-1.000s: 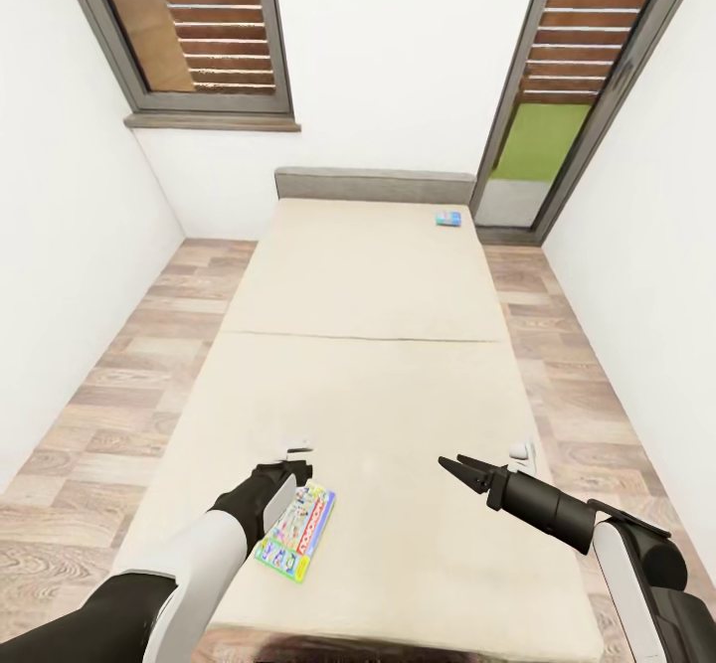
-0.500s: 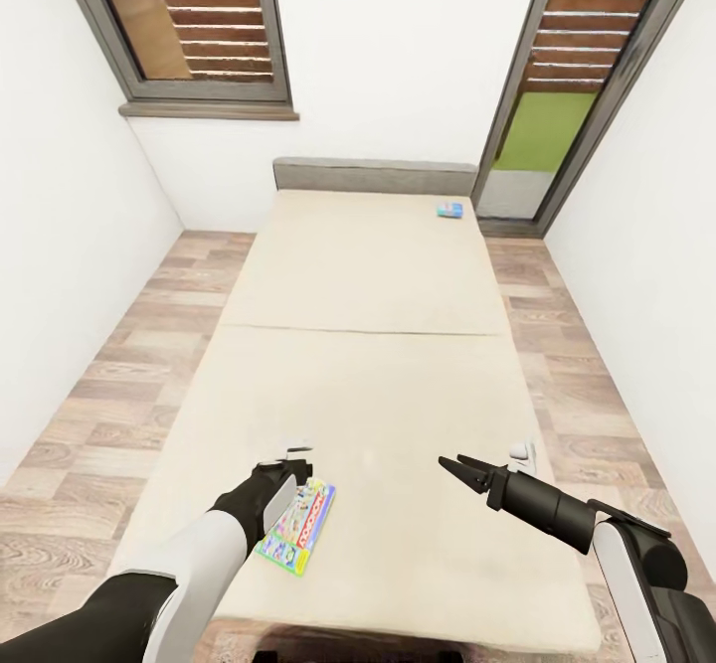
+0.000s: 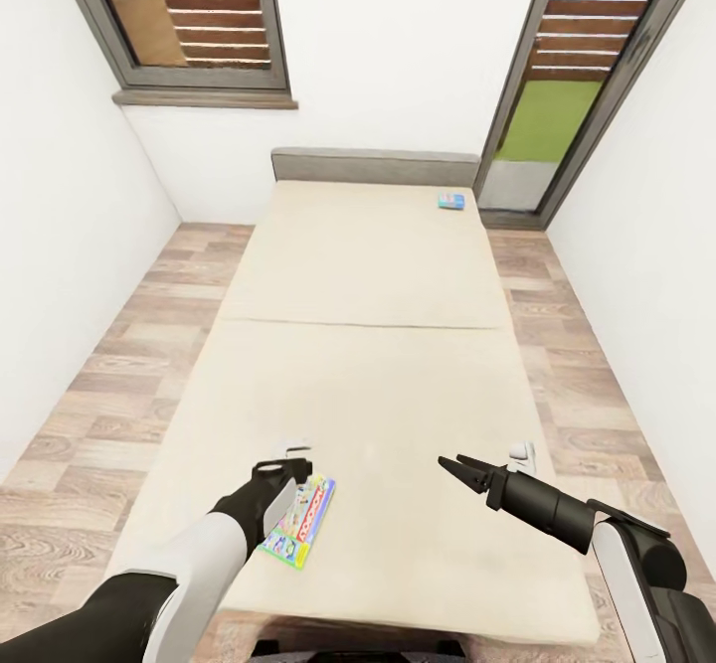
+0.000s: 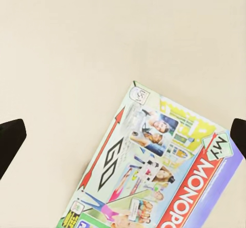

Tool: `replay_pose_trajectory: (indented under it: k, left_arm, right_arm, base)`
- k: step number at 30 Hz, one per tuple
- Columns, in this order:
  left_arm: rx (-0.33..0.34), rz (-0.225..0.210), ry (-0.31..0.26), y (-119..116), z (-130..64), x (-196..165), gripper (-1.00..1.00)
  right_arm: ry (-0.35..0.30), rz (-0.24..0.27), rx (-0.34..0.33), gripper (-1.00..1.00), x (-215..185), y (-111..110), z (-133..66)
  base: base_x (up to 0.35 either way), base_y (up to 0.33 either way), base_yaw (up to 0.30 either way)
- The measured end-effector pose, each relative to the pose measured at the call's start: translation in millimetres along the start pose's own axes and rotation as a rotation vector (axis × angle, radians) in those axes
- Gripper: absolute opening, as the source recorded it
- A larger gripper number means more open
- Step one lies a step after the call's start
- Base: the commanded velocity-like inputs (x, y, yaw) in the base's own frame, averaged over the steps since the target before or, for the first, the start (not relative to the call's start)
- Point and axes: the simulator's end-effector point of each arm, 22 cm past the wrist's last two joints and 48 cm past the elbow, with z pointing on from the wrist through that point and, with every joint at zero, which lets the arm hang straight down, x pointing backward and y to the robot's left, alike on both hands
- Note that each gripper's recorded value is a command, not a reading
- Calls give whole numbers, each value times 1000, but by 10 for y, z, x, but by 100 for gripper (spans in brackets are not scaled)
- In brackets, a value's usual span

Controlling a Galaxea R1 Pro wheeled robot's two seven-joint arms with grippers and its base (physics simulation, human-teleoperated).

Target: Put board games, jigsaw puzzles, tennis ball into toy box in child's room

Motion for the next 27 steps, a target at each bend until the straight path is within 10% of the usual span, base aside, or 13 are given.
replay_pose_trajectory:
  k: [14,27]
  left_arm:
    - [6,-6,-2,-19,75,44,100]
    - [47,-7,-15,-107,-106,-737,100]
  right_arm:
    - [12,18,10,100,67,-89,25]
    - [23,36,18,100,131,-172,42]
  base:
    - [0,0,0]
    - [0,0,0]
